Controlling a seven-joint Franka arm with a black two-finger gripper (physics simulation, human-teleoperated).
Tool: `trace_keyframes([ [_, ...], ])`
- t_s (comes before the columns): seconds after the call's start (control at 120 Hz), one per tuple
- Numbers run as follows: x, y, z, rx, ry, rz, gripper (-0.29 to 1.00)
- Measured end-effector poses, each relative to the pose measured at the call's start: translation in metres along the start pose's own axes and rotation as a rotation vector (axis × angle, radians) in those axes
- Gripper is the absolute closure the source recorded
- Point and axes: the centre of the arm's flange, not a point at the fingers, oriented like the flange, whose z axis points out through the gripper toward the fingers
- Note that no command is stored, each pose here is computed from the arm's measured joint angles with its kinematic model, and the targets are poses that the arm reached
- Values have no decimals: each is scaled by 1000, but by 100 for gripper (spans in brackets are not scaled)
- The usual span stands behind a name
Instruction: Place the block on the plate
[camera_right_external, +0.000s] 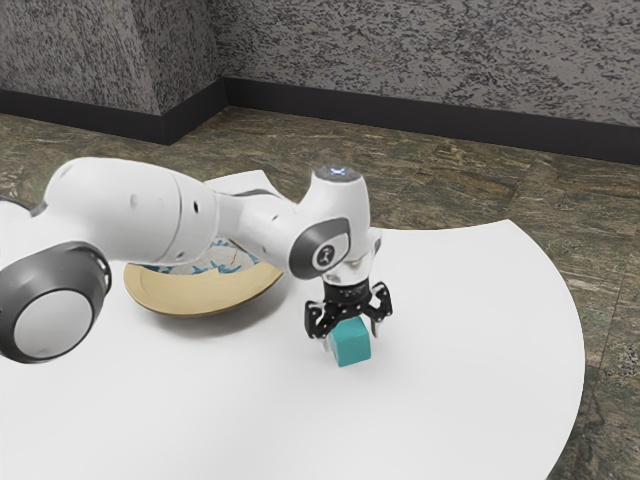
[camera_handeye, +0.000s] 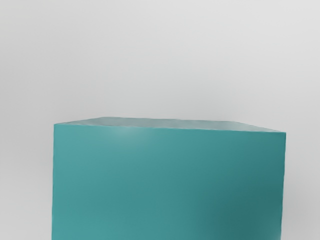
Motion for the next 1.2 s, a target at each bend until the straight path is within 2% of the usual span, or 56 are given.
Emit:
trace_keyframes([
  [0.733,20,5,19,-12,19,-65,0],
  [0.975,21,7,11,-34,26,-71,24],
  [1.2,20,7,0,-48,32,-73,32],
])
